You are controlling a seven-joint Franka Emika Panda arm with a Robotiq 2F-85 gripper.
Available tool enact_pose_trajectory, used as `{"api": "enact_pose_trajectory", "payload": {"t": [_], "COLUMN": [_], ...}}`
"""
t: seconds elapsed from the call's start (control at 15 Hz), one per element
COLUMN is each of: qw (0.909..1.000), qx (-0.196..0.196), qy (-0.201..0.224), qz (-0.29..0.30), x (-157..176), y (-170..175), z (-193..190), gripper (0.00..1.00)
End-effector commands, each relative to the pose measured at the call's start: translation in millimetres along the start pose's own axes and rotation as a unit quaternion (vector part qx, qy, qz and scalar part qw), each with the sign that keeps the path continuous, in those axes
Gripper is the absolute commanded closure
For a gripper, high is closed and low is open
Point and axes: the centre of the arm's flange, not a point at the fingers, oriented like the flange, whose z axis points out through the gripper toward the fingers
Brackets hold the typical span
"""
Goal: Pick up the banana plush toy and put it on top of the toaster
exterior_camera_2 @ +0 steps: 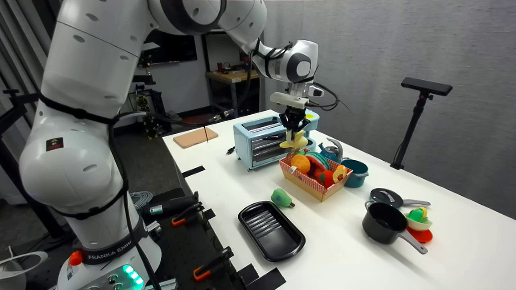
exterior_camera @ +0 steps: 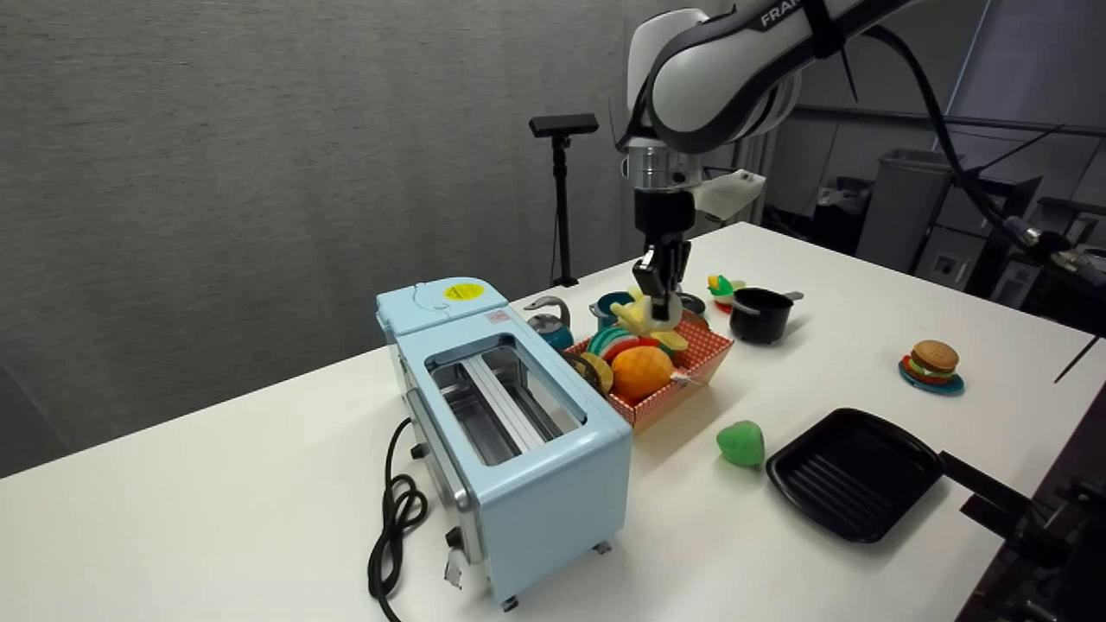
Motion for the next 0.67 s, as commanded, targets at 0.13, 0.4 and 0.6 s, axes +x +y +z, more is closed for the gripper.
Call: {"api": "enact_pose_trajectory", "payload": {"t": [0.13, 0.4, 0.6], "qw": [1.0000, 0.9993, 0.9980], "qx": [0.000, -0.011, -0.020], "qy": [-0.006, -0.023, -0.041], "qz": [-0.008, -0.028, -0.045], "x": [-20, -11, -2], "y": [-28, -57, -85], "z": [-31, -39, -40], "gripper": [0.98, 0.98, 0.98]}}
